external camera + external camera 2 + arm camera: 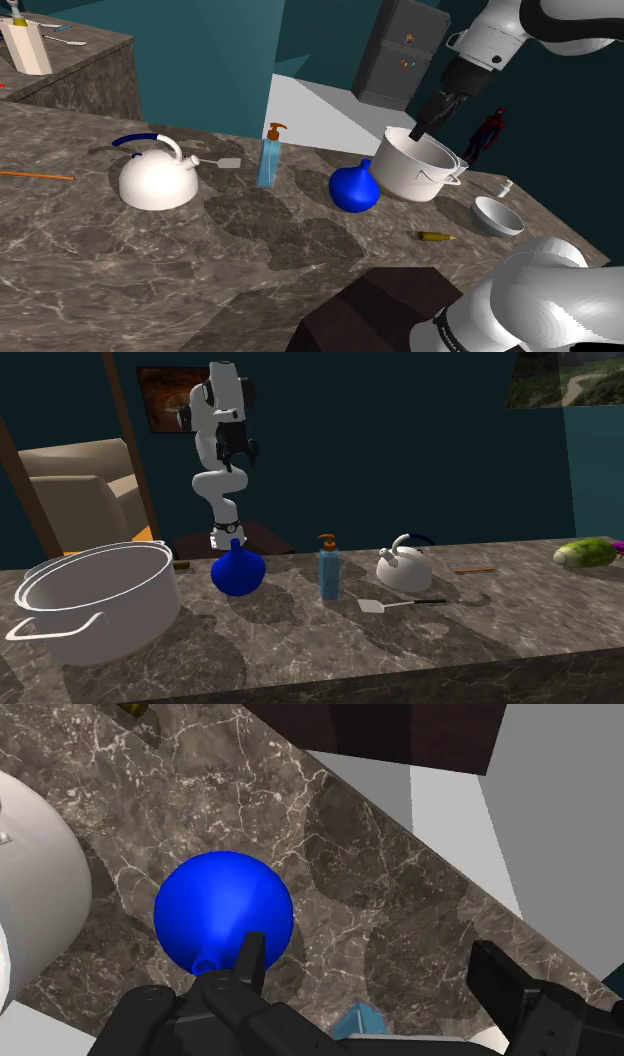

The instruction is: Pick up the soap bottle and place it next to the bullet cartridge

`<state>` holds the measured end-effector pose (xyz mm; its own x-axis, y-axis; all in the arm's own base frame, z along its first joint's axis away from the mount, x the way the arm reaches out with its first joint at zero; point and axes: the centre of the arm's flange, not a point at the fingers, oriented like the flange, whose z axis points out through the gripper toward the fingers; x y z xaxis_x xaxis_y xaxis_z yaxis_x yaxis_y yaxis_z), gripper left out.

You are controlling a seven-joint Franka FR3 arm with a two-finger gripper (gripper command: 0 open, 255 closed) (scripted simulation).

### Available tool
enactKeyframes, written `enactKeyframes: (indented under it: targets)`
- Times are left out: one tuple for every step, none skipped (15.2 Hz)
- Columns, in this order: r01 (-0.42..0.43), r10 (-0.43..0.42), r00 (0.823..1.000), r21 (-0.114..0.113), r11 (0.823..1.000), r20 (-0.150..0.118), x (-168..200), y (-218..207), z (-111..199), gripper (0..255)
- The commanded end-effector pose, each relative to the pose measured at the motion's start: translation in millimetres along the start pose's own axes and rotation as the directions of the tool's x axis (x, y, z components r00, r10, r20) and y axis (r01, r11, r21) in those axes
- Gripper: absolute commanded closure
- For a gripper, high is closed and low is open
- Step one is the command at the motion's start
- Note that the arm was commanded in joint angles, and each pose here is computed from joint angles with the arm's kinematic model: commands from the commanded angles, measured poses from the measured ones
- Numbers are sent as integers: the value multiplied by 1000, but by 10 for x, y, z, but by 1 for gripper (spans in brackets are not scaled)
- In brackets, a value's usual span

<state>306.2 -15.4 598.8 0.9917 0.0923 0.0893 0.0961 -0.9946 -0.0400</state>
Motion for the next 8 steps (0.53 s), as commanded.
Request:
enactKeyframes:
  targets:
    - [0, 0, 1000, 0, 1000, 0, 0, 0, 0, 0]
    - [-20, 20, 1000, -5, 1000, -3, 81, -76, 75, 0]
    - [-41, 41, 999, -10, 999, -5, 163, -150, 151, 0]
    - [-61, 61, 998, -15, 998, -8, 247, -221, 227, 0]
    - [-82, 82, 997, -20, 996, -11, 332, -291, 303, 0]
    - [-102, 102, 995, -24, 994, -14, 420, -358, 379, 0]
    - [-123, 122, 992, -29, 992, -17, 508, -423, 455, 0]
    - [-143, 142, 990, -34, 989, -20, 599, -486, 531, 0]
